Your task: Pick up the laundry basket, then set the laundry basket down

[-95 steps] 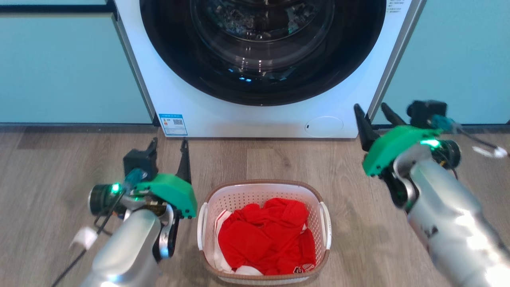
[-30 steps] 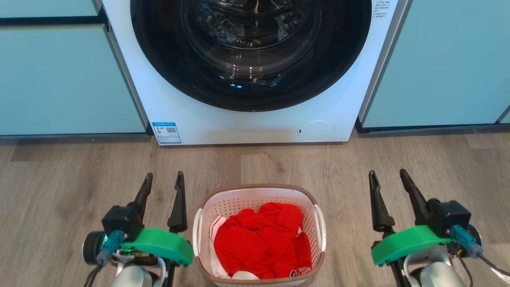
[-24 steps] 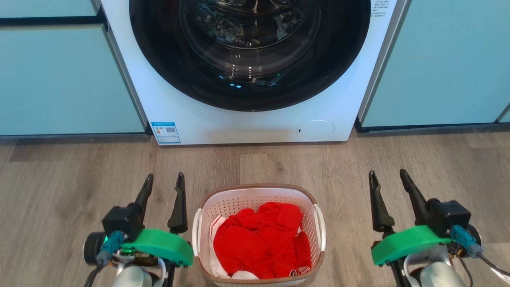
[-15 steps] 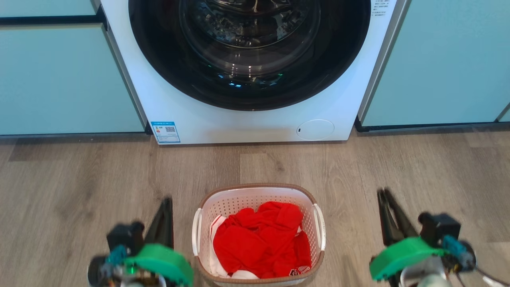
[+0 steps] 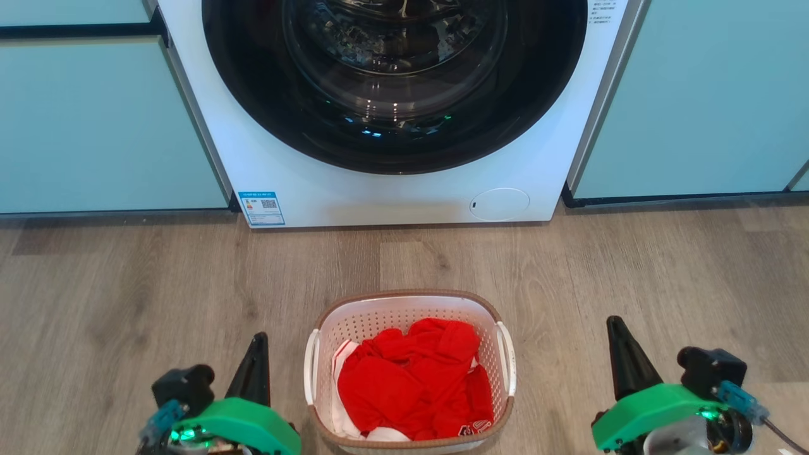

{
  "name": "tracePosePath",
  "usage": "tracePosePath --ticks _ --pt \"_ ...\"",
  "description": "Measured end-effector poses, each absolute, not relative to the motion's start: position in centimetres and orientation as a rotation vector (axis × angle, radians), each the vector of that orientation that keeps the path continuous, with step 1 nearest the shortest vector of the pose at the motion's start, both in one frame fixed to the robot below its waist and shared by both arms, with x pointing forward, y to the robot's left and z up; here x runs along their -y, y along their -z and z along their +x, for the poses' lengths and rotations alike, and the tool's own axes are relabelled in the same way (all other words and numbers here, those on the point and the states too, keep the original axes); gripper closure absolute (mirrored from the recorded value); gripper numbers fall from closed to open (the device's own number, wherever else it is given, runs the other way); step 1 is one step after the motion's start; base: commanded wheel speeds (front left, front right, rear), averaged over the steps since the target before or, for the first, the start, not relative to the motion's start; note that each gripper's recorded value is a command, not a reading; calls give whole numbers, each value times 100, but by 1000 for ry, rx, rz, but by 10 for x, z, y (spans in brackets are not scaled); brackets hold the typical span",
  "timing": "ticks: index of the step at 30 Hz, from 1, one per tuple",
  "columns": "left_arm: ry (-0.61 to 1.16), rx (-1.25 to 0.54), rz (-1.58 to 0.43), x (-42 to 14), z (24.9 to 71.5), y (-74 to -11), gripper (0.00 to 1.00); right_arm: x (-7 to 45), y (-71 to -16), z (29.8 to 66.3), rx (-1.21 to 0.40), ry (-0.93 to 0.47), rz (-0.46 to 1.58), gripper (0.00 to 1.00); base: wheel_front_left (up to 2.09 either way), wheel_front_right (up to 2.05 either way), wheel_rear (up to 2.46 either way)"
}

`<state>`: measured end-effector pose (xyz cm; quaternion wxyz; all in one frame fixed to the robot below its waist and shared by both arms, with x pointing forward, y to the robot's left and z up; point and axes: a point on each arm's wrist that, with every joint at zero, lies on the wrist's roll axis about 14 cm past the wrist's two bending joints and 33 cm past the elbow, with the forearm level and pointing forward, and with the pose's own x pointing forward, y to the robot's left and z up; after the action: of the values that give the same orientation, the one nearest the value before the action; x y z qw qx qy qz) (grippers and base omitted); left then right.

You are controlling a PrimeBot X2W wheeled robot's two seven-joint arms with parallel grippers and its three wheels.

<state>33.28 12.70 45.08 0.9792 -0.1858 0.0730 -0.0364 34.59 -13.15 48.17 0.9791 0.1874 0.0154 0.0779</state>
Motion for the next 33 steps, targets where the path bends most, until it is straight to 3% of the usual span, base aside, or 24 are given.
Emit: tracePosePath --ticks 33 --pt "-22 -195 -723 -149 344 -448 100 157 -473 353 -84 -37 727 100 0 0 0"
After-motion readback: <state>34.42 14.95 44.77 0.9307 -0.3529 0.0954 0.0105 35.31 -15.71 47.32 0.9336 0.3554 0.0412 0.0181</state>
